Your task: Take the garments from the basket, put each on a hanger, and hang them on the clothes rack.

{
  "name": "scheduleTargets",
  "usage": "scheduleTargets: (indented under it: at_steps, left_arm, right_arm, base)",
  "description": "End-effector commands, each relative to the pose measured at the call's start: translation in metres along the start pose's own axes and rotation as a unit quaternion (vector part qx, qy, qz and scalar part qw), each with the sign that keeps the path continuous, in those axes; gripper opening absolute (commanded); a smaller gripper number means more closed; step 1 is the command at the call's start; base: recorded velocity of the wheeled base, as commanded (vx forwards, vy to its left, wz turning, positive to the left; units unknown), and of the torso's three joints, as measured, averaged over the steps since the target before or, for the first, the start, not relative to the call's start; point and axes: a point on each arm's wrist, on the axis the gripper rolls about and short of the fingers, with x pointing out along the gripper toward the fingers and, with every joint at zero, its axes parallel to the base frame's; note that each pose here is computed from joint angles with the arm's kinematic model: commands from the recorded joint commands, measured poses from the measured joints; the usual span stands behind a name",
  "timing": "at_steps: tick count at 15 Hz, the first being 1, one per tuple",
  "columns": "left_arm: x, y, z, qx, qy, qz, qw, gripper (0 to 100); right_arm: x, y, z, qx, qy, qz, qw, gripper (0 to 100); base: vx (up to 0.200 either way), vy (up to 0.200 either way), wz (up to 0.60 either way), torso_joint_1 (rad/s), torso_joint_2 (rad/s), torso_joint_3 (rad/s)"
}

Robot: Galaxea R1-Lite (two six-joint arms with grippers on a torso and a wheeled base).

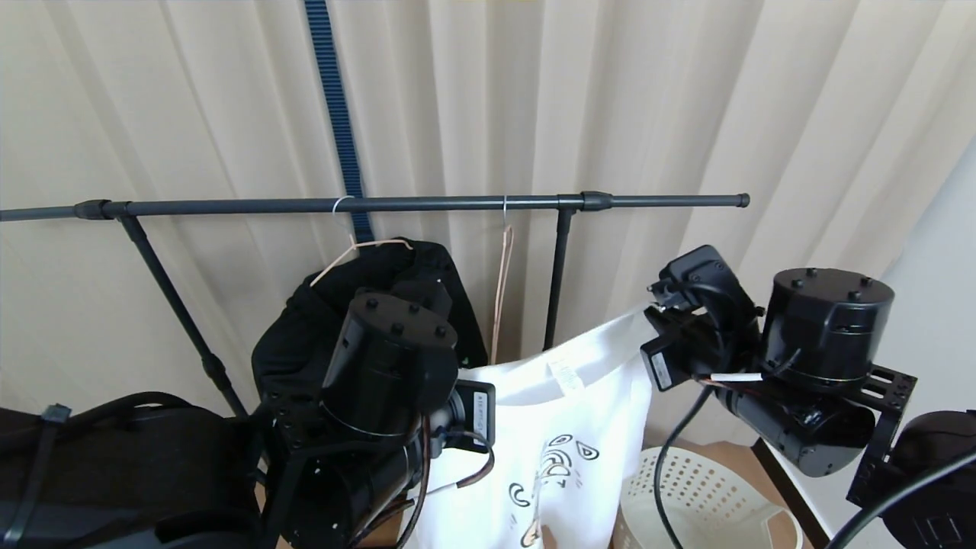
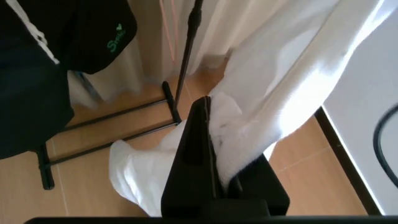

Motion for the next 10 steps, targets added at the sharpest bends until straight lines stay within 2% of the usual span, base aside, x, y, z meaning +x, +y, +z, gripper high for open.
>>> scheduleTargets:
  at_steps: [1,3,4,5,7,8,10]
  left_arm:
    - [0.000,0.009,0.006,-0.001,-0.007,0.010,0.9999,0]
    - [0.003,0.016,0.009,0.013,-0.010,0.021,0.9996,0]
    - [0.004,0.019,0.011,0.017,-0.012,0.025,0.9995,0]
    - [0.005,0.022,0.017,0.026,-0.021,0.029,0.9990,0]
    - [0.003,0.023,0.023,0.027,-0.028,0.022,0.9990,0]
    - [0.002,0.024,0.025,0.025,-0.029,0.016,0.9991,0]
    - [-0.009,0.029,0.039,0.020,-0.048,-0.014,0.9986,0]
  right_arm:
    - [-0.028,0.003,0.026,0.008,0.025,0.043,0.9987,0]
    - [-0.039,-0.001,0.053,0.020,0.074,0.062,0.9952,0]
    - [-0.039,-0.003,0.060,0.021,0.086,0.063,0.9940,0]
    - [-0.037,-0.007,0.074,0.040,0.113,0.063,0.9908,0]
    - [-0.036,-0.004,0.074,0.102,0.126,0.081,0.9834,0]
    - [-0.035,-0.003,0.074,0.107,0.129,0.086,0.9821,0]
    - [-0.040,-0.012,0.082,0.124,0.105,0.086,0.9830,0]
  base:
    - [0.000,0.000,0.00,0.000,0.00,0.000]
    - [0.000,0.000,0.00,0.000,0.00,0.000]
    - [0.000,0.000,0.00,0.000,0.00,0.000]
    - [0.000,0.000,0.00,0.000,0.00,0.000]
    - [0.000,0.000,0.00,0.000,0.00,0.000]
    - [0.000,0.000,0.00,0.000,0.00,0.000]
    - [0.000,0.000,0.00,0.000,0.00,0.000]
